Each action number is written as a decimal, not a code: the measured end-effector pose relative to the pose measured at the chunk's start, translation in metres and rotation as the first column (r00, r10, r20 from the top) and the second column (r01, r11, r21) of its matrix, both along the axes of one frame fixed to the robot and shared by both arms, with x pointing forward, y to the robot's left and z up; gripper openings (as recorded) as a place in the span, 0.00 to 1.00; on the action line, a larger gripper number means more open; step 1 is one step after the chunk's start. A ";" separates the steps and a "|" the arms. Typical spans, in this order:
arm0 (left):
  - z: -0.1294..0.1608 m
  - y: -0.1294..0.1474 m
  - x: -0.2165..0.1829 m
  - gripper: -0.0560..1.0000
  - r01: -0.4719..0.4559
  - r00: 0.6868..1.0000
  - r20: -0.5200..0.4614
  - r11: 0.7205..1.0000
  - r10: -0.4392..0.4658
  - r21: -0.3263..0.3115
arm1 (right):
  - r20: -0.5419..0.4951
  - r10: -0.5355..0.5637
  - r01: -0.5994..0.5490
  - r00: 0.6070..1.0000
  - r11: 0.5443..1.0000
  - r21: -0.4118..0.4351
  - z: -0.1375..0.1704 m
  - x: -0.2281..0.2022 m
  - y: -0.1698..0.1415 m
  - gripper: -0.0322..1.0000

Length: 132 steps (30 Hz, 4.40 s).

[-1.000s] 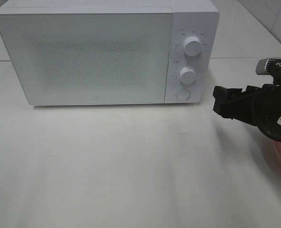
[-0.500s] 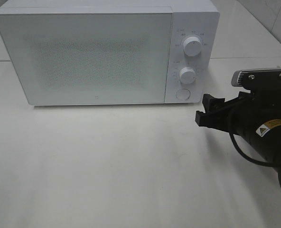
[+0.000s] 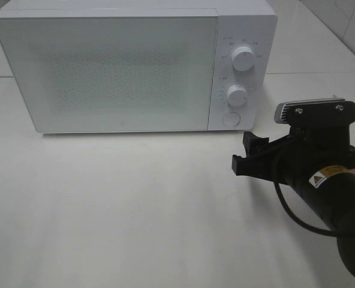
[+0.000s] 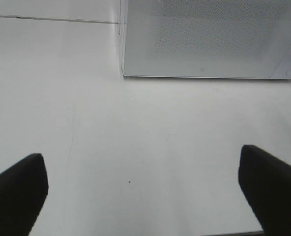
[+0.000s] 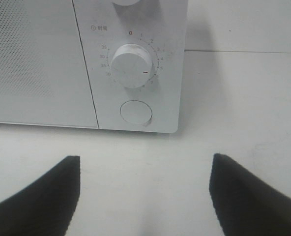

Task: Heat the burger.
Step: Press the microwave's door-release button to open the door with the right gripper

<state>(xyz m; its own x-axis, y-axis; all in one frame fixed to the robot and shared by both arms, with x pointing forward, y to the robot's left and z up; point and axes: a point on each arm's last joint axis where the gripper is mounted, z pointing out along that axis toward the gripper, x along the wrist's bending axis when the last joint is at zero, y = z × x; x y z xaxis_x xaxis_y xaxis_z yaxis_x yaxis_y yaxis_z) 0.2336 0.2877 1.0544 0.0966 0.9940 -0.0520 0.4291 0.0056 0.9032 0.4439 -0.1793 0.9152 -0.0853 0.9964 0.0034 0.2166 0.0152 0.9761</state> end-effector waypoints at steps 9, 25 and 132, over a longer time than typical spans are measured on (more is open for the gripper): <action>0.000 0.000 0.000 0.97 0.000 1.000 0.000 1.000 0.000 0.000 | -0.005 0.001 0.000 1.000 1.000 0.027 -0.001 -0.001 0.002 0.73; 0.000 0.000 0.000 0.97 0.000 1.000 0.000 1.000 0.000 0.000 | -0.116 -0.119 0.166 0.986 0.737 0.655 -0.001 -0.001 0.002 0.73; 0.000 0.000 0.000 0.97 0.000 1.000 0.000 1.000 0.000 0.000 | -0.391 -0.226 0.398 0.892 -0.014 0.917 -0.061 0.136 0.029 0.05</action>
<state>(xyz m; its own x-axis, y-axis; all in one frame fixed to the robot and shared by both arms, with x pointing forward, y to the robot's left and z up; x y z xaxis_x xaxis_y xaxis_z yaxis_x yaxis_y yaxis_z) 0.2336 0.2877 1.0544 0.0966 0.9940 -0.0520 0.4291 0.0056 0.9032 0.5801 -0.1507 0.8543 0.3201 0.0019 0.9474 -0.0081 -1.0000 0.0047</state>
